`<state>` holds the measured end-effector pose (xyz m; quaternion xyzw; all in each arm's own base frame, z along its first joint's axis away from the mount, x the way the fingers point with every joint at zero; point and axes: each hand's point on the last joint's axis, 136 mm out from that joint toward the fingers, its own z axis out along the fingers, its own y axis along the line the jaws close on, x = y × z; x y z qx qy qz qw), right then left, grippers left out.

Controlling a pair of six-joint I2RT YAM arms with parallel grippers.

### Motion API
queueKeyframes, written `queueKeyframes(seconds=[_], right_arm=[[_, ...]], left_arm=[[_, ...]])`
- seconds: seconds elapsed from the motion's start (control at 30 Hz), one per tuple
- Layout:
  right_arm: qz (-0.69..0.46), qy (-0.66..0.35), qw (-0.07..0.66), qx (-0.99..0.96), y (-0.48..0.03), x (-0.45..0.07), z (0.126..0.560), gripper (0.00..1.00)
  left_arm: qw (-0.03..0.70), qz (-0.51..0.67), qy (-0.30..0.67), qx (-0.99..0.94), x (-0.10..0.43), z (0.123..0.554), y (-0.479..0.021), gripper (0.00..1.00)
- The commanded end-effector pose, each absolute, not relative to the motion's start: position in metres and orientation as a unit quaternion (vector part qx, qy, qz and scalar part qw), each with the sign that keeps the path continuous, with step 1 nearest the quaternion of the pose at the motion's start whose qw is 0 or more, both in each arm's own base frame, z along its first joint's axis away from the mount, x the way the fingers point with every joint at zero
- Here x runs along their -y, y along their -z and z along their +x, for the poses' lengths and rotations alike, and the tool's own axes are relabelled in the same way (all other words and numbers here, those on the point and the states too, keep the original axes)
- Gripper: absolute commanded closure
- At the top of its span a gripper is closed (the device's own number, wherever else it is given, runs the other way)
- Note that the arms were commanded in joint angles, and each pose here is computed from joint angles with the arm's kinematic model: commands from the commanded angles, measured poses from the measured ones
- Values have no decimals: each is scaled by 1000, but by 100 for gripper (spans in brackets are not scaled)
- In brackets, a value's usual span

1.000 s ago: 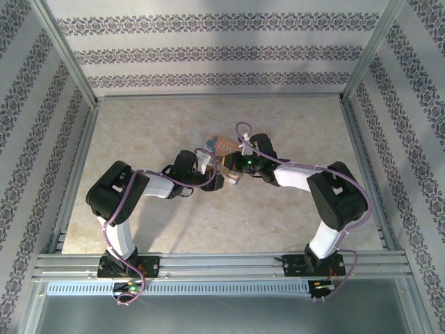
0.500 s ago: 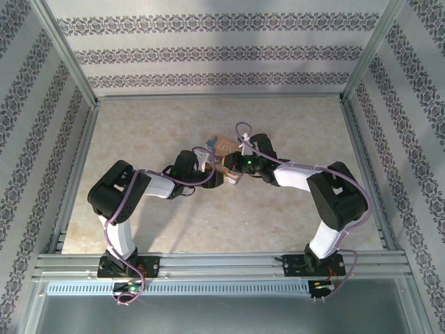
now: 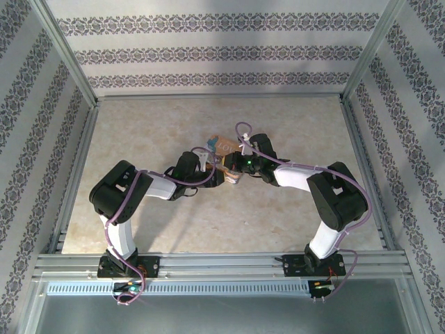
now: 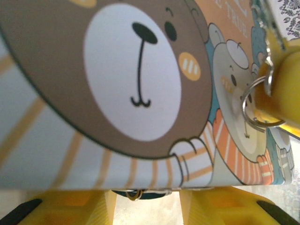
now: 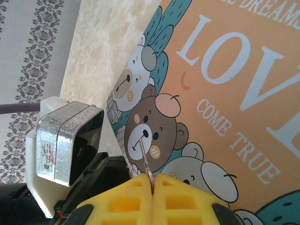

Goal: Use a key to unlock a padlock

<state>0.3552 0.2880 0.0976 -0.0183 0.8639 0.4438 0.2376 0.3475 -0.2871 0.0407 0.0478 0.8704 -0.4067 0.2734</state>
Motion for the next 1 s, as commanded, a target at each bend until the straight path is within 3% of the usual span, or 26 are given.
queueKeyframes(seconds=[0.0, 0.4, 0.7, 0.97], right_arm=[[-6, -420, 186, -888, -67, -286, 332, 100], [-9, -424, 191, -885, -73, -288, 333, 100], [-36, -442, 244, -862, -121, -287, 336, 100], [-72, -408, 280, -866, -128, -257, 305, 100]], left_arm=[[286, 33, 415, -863, 295, 352, -42, 62], [290, 14, 412, -864, 292, 352, -46, 68], [287, -1, 431, -855, 292, 343, -65, 70], [267, -21, 448, -853, 293, 336, -76, 70]])
